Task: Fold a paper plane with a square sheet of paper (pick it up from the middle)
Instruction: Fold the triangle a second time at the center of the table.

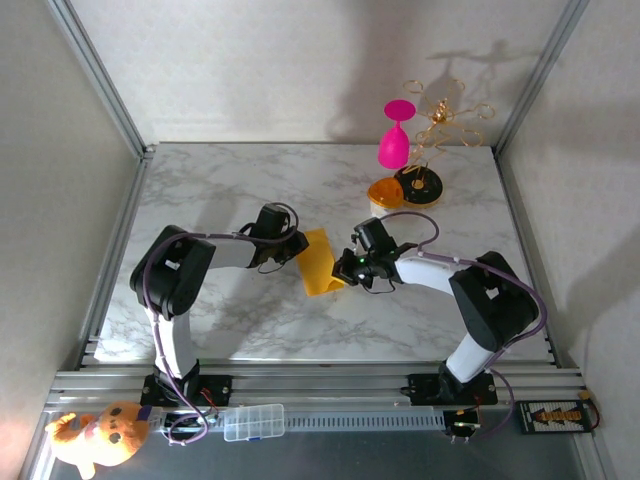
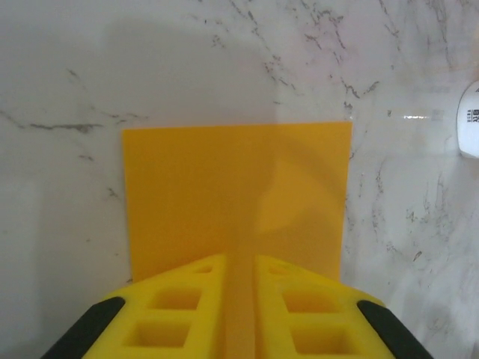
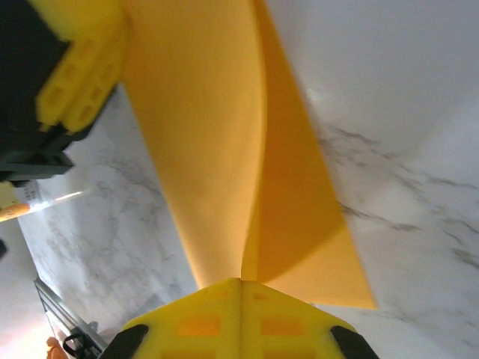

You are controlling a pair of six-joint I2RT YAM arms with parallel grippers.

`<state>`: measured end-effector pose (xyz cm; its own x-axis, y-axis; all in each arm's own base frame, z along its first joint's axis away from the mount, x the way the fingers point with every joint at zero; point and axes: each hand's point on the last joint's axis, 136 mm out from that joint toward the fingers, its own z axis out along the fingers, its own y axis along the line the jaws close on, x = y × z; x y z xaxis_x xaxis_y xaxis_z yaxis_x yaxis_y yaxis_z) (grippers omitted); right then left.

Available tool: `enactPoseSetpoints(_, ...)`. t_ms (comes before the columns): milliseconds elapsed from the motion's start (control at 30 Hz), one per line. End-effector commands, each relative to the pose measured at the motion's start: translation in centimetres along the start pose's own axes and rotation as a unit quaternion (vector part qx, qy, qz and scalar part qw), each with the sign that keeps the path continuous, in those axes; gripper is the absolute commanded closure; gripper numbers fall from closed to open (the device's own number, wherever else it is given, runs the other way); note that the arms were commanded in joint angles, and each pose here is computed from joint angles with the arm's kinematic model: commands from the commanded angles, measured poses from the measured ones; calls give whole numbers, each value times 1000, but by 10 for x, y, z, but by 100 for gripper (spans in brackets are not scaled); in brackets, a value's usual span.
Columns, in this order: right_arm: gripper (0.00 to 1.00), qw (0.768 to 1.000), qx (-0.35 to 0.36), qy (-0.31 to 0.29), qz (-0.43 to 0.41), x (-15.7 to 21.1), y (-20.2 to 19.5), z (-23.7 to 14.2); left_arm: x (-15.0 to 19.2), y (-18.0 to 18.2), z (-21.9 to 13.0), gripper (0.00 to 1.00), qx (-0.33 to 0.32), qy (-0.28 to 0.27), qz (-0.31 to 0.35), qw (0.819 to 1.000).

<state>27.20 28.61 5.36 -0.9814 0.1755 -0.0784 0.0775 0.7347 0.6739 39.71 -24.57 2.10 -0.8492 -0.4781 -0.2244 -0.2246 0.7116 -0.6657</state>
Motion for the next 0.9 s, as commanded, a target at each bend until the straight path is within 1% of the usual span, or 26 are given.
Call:
enactPoseSetpoints(0,100,999,-32,-8,-41,-9,24,5,9,7,6,84,-7,19,5,1000)
enactPoseSetpoints(233,100,997,-55,-10,-61,-19,47,23,10,8,8,85,-6,24,8,1000)
enactPoseSetpoints(467,100,996,-35,-36,-69,-31,44,35,13,13,9,85,-12,25,2,1000)
enactPoseSetpoints(767,100,996,-30,-21,-83,-27,43,48,16,18,11,85,-16,28,0,999)
enactPoseSetpoints(800,100,995,-31,-12,-92,-19,47,52,16,18,11,85,-16,28,0,999)
enactPoseSetpoints(867,100,995,-28,-6,-95,-15,47,55,17,18,11,85,-15,29,-1,999)
